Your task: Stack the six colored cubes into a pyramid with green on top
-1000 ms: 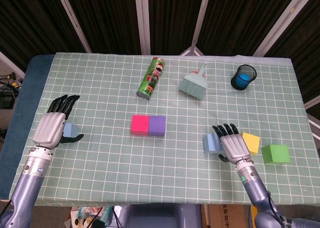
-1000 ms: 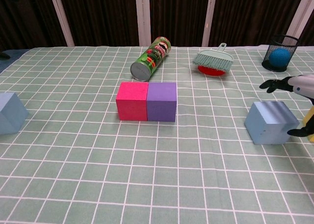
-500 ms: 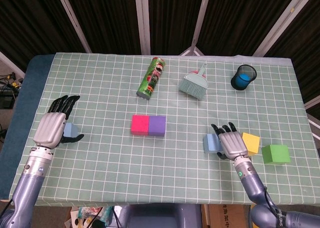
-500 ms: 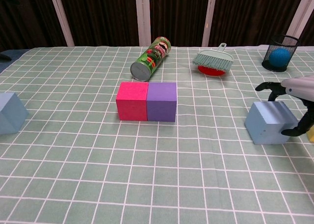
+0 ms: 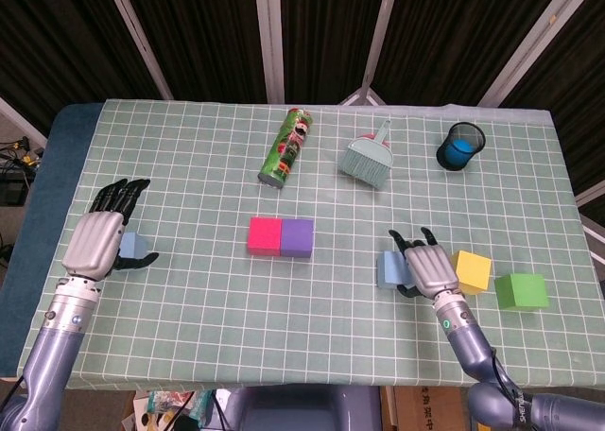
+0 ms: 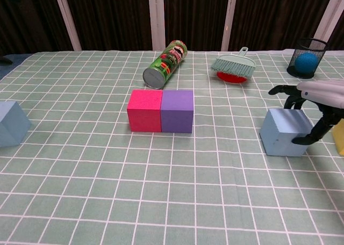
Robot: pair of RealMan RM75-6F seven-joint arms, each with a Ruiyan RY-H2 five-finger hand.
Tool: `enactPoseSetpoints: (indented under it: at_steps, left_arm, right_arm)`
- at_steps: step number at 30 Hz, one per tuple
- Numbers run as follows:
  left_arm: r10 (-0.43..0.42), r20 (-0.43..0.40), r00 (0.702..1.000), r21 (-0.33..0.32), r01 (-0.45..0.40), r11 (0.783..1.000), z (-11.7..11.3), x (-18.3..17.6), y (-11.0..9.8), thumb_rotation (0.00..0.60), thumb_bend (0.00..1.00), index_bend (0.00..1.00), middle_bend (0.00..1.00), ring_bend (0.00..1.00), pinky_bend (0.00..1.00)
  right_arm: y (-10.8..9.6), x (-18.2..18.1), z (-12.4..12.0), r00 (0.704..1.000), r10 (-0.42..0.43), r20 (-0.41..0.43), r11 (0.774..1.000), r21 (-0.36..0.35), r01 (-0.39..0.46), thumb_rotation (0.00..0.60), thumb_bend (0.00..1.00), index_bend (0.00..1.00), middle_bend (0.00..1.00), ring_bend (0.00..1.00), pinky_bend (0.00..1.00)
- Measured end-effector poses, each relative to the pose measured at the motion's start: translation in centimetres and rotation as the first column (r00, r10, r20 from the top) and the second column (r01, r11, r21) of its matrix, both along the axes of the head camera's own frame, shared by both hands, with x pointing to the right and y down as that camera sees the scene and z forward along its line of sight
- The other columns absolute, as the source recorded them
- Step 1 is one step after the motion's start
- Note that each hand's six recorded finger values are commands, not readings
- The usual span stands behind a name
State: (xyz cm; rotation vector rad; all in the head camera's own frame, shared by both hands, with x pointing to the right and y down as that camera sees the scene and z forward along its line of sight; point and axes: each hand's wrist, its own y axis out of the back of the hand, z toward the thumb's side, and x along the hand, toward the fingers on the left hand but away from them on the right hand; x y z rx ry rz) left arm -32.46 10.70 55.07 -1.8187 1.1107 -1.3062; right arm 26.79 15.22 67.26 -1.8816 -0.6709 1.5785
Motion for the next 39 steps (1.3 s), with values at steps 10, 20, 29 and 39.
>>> enactPoseSetpoints:
  at_steps: [10, 20, 29, 39]
  left_arm:
    - [-0.005, -0.003, 1.0, 0.008, 0.005, 1.0, -0.4, 0.0, -0.1, 0.6, 0.1, 0.0, 0.06, 0.01, 0.03]
    - [-0.006, -0.006, 1.0, -0.002, 0.006, 1.0, -0.4, 0.0, -0.1, 0.6, 0.1, 0.0, 0.06, 0.01, 0.03]
    - [-0.011, -0.007, 1.0, -0.002, 0.011, 1.0, -0.4, -0.1, -0.3, 0.6, 0.1, 0.0, 0.06, 0.01, 0.03]
    - [-0.017, 0.003, 1.0, -0.015, 0.017, 1.0, 0.2, -0.3, -0.5, 0.6, 0.1, 0.0, 0.06, 0.01, 0.03]
  right_arm:
    - [-2.2, -2.7, 0.1, 0.999, 0.03, 0.029, 1.0, 0.007, -0.03, 0.6, 0.3, 0.0, 0.45, 0.3, 0.05]
    - [-3.9, -5.1, 1.2, 0.998, 0.053, 0.016, 0.999, -0.01, -0.053, 0.6, 0.3, 0.0, 0.45, 0.3, 0.05]
    - [-4.9, -7.0, 2.3, 0.999, 0.045, -0.003, 0.999, -0.008, -0.045, 0.6, 0.3, 0.0, 0.45, 0.3, 0.05]
    - [-5.5, -9.0, 2.8, 1.0, 0.008, -0.015, 1.0, 0.002, -0.008, 0.6, 0.3, 0.0, 0.45, 0.3, 0.05]
